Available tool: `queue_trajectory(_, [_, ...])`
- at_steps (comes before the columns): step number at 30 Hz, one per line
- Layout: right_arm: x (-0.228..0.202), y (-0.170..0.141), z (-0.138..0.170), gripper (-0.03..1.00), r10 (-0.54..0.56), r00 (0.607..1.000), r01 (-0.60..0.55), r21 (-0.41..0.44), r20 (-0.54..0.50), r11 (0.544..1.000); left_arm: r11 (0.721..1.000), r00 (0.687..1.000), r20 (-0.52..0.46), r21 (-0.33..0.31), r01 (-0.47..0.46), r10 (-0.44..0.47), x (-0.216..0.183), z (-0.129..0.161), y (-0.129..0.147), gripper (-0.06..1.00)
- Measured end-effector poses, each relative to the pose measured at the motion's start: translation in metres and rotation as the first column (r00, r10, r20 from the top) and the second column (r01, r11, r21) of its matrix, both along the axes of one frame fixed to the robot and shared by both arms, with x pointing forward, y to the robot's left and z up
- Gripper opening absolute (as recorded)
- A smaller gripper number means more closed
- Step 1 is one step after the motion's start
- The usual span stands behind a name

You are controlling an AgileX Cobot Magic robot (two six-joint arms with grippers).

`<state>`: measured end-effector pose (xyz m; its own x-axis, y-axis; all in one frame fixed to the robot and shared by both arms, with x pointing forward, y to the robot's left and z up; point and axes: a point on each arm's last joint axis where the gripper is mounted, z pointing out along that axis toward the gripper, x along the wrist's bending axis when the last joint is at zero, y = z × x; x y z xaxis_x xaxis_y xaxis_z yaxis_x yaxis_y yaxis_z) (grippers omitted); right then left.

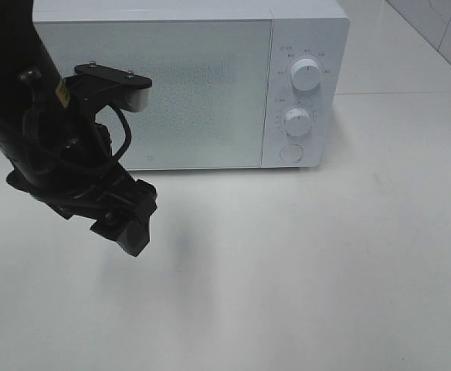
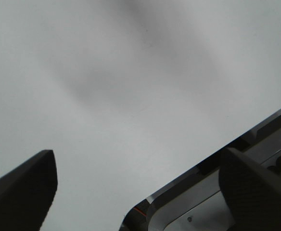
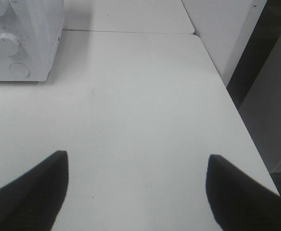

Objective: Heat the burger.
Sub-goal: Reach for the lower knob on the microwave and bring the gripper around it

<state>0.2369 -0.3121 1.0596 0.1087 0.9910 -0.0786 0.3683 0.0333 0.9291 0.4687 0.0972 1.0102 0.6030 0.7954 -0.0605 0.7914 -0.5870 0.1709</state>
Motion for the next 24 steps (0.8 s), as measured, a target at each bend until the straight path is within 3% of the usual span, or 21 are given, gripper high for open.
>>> queue_trajectory(6, [0.0,0.0,0.0,0.74,0.0,1.0,0.0,0.0,0.0,1.0,0.993,0.992,0.033,0.002,-0.121,0.121,0.012,0.013,0.027,0.83])
queue_trajectory(7, [0.0,0.0,0.0,0.74,0.0,1.0,0.0,0.0,0.0,1.0,0.985,0.984,0.033,-0.004,-0.175,0.175,0.016,0.015,0.043,0.83])
queue_trajectory(11, [0.0,0.0,0.0,0.74,0.0,1.0,0.0,0.0,0.0,1.0,0.97,0.97,0.02,-0.026,-0.242,0.243,0.017,0.017,0.07,0.83])
queue_trajectory(12, [0.0,0.0,0.0,0.74,0.0,1.0,0.0,0.0,0.0,1.0,0.955,0.955,0.01,-0.047,-0.294,0.295,0.015,0.018,0.089,0.83])
queue_trajectory(14, [0.0,0.0,0.0,0.74,0.0,1.0,0.0,0.0,0.0,1.0,0.948,0.949,0.004,-0.053,-0.314,0.315,0.013,0.018,0.097,0.83])
queue_trajectory(16, [0.0,0.0,0.0,0.74,0.0,1.0,0.0,0.0,0.0,1.0,0.906,0.908,0.005,-0.076,-0.417,0.419,0.004,0.021,0.135,0.83])
queue_trajectory(18, [0.0,0.0,0.0,0.74,0.0,1.0,0.0,0.0,0.0,1.0,0.894,0.897,0.009,-0.083,-0.44,0.443,0.001,0.022,0.143,0.83])
queue_trajectory(19, [0.0,0.0,0.0,0.74,0.0,1.0,0.0,0.0,0.0,1.0,0.868,0.871,0.018,-0.089,-0.488,0.492,-0.006,0.024,0.158,0.83])
queue_trajectory(21, [0.0,0.0,0.0,0.74,0.0,1.0,0.0,0.0,0.0,1.0,0.855,0.857,0.02,-0.091,-0.511,0.515,-0.011,0.024,0.166,0.83])
queue_trajectory(22, [0.0,0.0,0.0,0.74,0.0,1.0,0.0,0.0,0.0,1.0,0.825,0.827,0.023,-0.093,-0.557,0.561,-0.021,0.025,0.179,0.83])
queue_trajectory(24, [0.0,0.0,0.0,0.74,0.0,1.0,0.0,0.0,0.0,1.0,0.812,0.814,0.026,-0.097,-0.576,0.581,-0.027,0.026,0.184,0.83])
